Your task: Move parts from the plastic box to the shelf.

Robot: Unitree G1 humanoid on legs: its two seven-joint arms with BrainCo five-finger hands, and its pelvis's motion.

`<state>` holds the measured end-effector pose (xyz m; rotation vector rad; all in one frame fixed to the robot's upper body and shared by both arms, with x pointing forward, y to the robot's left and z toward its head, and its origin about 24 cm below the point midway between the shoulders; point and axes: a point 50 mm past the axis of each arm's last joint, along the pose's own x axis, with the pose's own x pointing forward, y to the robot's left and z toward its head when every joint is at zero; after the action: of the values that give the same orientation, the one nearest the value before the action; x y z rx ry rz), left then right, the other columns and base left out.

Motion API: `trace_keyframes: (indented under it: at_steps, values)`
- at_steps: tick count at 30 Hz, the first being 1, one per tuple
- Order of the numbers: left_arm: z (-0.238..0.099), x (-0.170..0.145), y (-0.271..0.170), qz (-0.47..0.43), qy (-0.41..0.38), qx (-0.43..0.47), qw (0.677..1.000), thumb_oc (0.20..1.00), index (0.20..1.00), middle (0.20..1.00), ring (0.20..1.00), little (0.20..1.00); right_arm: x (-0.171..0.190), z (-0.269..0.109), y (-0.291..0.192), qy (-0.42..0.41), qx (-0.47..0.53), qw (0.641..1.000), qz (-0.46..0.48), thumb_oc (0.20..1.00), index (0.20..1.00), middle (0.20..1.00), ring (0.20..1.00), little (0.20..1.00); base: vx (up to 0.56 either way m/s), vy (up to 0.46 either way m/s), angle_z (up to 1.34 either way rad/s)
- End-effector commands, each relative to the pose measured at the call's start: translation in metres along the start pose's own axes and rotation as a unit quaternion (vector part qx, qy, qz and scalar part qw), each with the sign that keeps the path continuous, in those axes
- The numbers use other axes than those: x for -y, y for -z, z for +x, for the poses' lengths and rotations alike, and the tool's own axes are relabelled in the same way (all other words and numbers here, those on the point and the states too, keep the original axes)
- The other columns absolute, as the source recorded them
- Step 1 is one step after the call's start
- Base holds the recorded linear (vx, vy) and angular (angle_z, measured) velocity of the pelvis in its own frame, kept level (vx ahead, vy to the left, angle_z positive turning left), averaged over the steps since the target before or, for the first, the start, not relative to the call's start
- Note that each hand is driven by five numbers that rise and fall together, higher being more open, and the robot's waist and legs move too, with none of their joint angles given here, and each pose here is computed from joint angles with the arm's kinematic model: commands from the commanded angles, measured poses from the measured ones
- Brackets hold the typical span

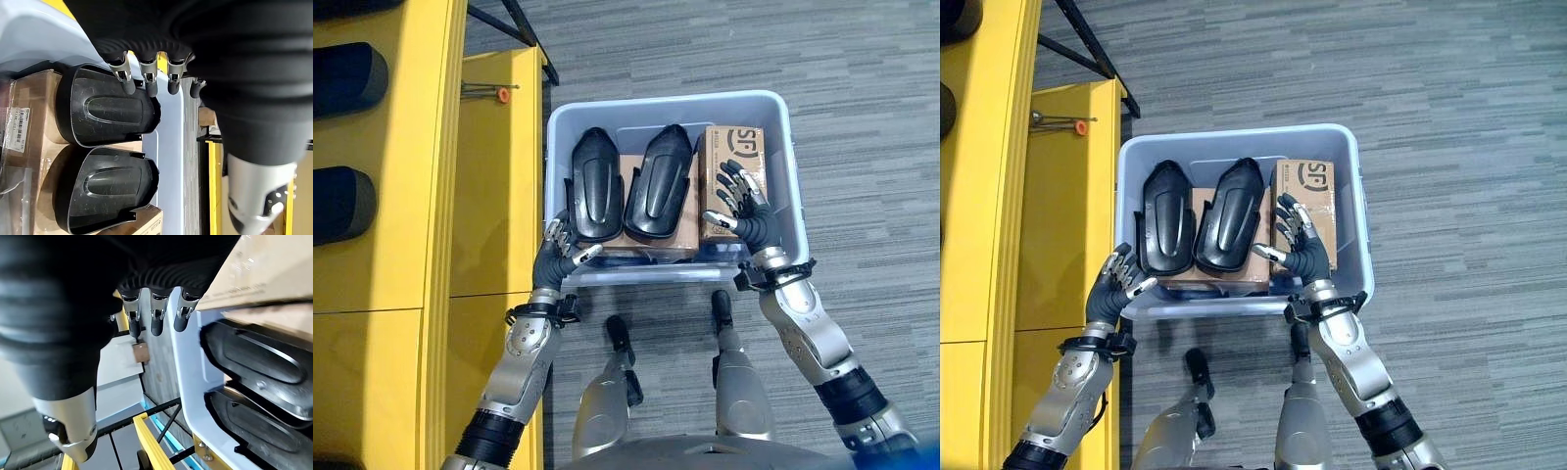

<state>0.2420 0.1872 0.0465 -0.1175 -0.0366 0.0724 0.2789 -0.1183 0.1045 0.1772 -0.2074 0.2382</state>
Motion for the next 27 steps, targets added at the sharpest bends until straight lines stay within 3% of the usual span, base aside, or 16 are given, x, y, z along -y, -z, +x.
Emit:
trace_keyframes:
  at_steps: [1, 11, 27]
  values:
    - [0.008, 0.000, -0.017, 0.002, -0.005, 0.049, 0.999, 1.000, 1.000, 1.000, 1.000, 1.000, -0.015, 0.008, -0.015, -0.002, 0.045, 0.997, 0.067, 1.000, 1.000, 1.000, 1.000, 1.000, 0.01, -0.031, -0.01]
    - [0.016, 0.013, -0.020, -0.011, -0.006, 0.059, 0.998, 1.000, 1.000, 1.000, 1.000, 1.000, -0.028, 0.019, -0.010, -0.001, 0.032, 0.994, 0.100, 1.000, 1.000, 1.000, 1.000, 1.000, 0.00, -0.003, -0.01]
    - [0.021, 0.029, -0.034, -0.033, 0.014, 0.093, 0.995, 1.000, 1.000, 1.000, 1.000, 1.000, -0.014, 0.028, 0.007, 0.084, 0.009, 0.993, 0.086, 1.000, 1.000, 1.000, 1.000, 1.000, 0.00, 0.007, -0.02]
